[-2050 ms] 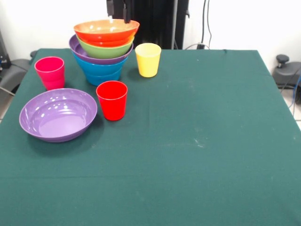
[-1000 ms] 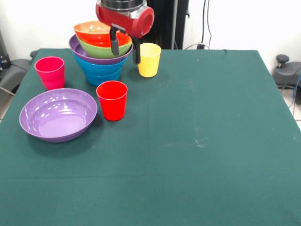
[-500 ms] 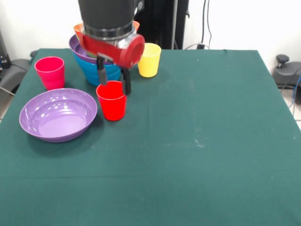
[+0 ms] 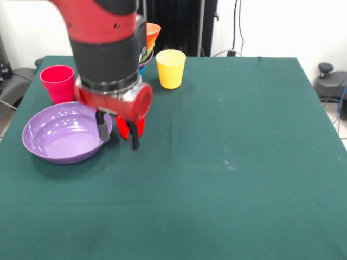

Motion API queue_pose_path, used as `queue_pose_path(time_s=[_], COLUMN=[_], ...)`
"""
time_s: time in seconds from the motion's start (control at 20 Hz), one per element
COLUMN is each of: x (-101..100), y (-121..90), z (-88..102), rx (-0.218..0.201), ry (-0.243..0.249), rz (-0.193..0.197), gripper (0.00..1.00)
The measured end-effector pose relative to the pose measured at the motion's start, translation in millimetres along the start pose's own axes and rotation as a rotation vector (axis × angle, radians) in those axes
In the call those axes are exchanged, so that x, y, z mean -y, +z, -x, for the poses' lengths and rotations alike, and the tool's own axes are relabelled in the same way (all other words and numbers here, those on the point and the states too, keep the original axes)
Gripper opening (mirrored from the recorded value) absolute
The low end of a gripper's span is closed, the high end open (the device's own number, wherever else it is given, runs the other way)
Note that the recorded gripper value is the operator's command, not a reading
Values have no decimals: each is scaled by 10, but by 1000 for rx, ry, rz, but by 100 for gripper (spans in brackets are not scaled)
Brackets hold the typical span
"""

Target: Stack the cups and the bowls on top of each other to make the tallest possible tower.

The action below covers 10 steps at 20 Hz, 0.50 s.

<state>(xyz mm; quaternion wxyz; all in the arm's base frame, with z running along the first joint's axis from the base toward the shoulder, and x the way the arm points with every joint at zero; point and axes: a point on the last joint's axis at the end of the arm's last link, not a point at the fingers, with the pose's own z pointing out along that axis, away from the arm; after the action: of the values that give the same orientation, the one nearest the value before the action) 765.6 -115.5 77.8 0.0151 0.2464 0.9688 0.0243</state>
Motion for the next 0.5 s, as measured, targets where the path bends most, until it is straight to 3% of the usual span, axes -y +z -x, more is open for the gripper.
queue_pose_path(time_s=[0.2,0.5], x=[133,435], y=[222,369], z=[28,-41], rx=[-19,-33], ry=[-33,-26], rz=[11,18], gripper=[100,100])
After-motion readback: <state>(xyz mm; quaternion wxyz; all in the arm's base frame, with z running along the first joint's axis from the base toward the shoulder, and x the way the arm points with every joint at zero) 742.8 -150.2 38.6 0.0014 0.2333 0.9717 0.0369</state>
